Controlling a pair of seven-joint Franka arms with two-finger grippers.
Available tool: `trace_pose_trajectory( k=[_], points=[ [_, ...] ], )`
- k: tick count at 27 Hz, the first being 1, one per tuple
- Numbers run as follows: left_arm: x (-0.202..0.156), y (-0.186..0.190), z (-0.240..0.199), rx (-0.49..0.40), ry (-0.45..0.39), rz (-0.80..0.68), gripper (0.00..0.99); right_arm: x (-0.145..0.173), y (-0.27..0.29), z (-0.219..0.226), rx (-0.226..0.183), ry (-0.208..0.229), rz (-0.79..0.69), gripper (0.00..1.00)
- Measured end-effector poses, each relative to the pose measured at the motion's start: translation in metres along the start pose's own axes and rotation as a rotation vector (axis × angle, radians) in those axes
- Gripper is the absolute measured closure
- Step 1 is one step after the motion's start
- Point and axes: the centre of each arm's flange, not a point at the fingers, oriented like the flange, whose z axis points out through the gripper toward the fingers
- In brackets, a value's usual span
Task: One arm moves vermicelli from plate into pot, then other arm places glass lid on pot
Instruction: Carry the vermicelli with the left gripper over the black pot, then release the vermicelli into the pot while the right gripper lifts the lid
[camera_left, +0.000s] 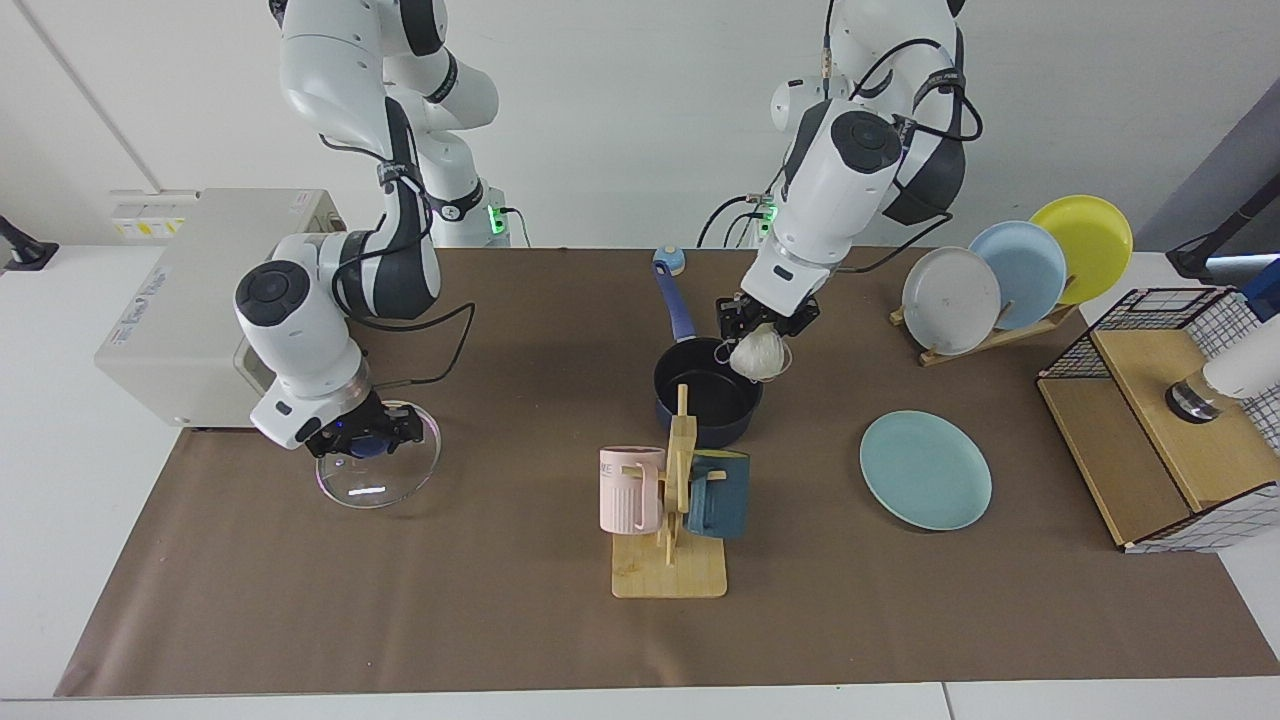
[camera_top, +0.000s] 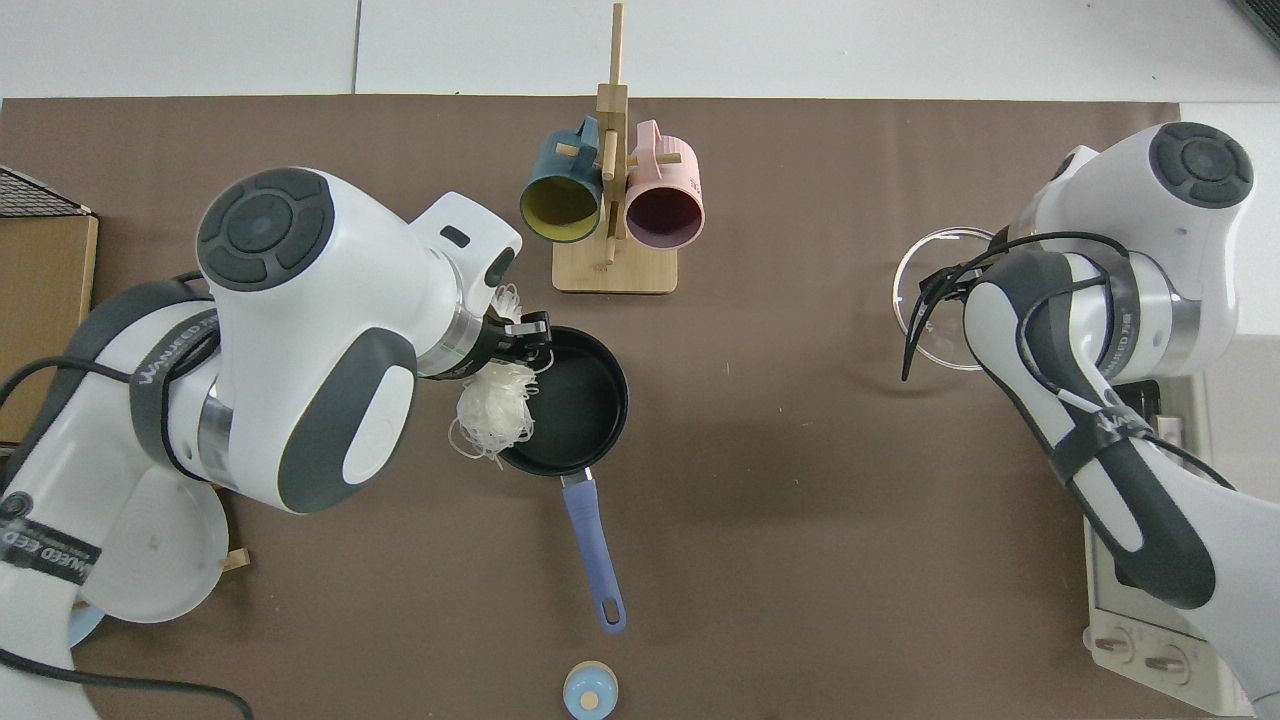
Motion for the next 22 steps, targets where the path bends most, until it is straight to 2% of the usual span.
trace_pose_trajectory(
  k=[14,22],
  points=[
    [-0.013,0.014,0.087,0.002,-0.053,0.003,0.581,-0.031,-0.016,-0.084,0.015,-0.025,-0.019,0.56],
    [-0.016,0.016,0.142,-0.023,-0.05,0.008,0.581,-0.049,-0.027,-0.121,0.022,-0.031,-0.034,0.56]
  ],
)
